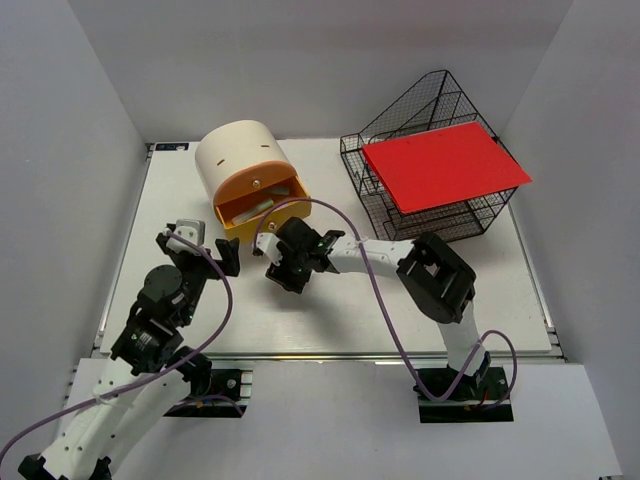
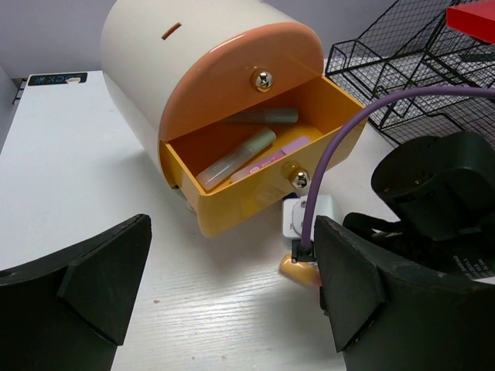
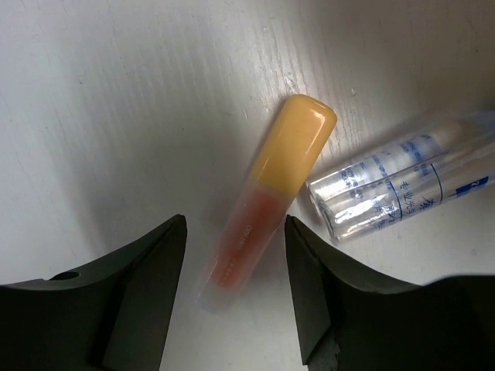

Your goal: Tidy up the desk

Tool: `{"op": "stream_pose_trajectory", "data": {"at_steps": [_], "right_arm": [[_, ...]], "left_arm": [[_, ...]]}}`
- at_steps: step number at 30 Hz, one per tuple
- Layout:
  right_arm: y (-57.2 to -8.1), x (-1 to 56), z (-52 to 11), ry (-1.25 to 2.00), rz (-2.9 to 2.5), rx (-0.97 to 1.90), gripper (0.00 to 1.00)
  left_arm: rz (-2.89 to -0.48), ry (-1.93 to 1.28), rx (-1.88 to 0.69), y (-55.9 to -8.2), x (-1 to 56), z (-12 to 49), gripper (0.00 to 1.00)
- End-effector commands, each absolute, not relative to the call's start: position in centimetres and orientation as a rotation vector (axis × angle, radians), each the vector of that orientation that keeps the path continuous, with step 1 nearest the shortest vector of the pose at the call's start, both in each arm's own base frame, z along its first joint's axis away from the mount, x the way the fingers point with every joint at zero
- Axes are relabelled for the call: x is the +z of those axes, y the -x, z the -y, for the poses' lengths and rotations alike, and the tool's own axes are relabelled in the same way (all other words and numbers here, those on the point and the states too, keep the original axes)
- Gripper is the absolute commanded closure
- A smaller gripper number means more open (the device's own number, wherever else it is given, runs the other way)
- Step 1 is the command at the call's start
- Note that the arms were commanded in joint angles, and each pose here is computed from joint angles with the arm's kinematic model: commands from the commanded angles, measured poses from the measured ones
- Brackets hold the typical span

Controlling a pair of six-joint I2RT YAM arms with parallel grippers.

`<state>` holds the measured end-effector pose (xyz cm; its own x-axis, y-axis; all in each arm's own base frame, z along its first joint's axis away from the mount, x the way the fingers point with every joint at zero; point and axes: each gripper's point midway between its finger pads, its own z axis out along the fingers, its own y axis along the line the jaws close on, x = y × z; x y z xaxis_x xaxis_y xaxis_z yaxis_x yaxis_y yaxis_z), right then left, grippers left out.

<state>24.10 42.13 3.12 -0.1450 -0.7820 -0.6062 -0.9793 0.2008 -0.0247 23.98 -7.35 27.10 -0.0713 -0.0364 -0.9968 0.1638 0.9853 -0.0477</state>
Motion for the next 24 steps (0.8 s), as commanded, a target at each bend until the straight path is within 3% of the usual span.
{"op": "stream_pose_trajectory", "data": {"at_steps": [1, 6, 12, 17, 20, 21, 24], "right_arm": [[-24.7, 2.9, -42.8, 1.607, -1.969, 0.479, 0.4], [-24.3, 1.6, -42.9, 1.623, -1.975, 0.422, 0.51], [-23.4, 0.2, -42.0, 1.665, -1.984, 0.393, 0.83], [-22.3, 1.7, -41.2, 1.768, -1.926, 0.433, 1.0], [-19.0, 7.2, -41.3, 1.944, -1.75, 0.686, 1.0], [-17.9, 11.6, -42.1, 1.957, -1.619, 0.794, 1.0], [-18.2, 19.2, -41.6, 1.973, -1.382, 0.78, 1.0]], "left_arm": [[-1.621, -0.079, -0.172, -24.0, 27.2, 7.2, 0.05], [-1.625, -0.08, -0.165, -24.0, 27.1, 7.1, 0.05], [-1.6, -0.062, -0.159, -23.7, 27.5, 6.6, 0.06], [-1.594, -0.049, -0.15, -23.6, 27.6, 6.3, 0.06], [-1.59, -0.031, -0.144, -23.5, 27.7, 6.0, 0.06], [-1.589, -0.028, -0.143, -23.5, 27.7, 5.9, 0.06], [-1.582, -0.023, -0.143, -23.5, 27.8, 5.8, 0.06]]}}
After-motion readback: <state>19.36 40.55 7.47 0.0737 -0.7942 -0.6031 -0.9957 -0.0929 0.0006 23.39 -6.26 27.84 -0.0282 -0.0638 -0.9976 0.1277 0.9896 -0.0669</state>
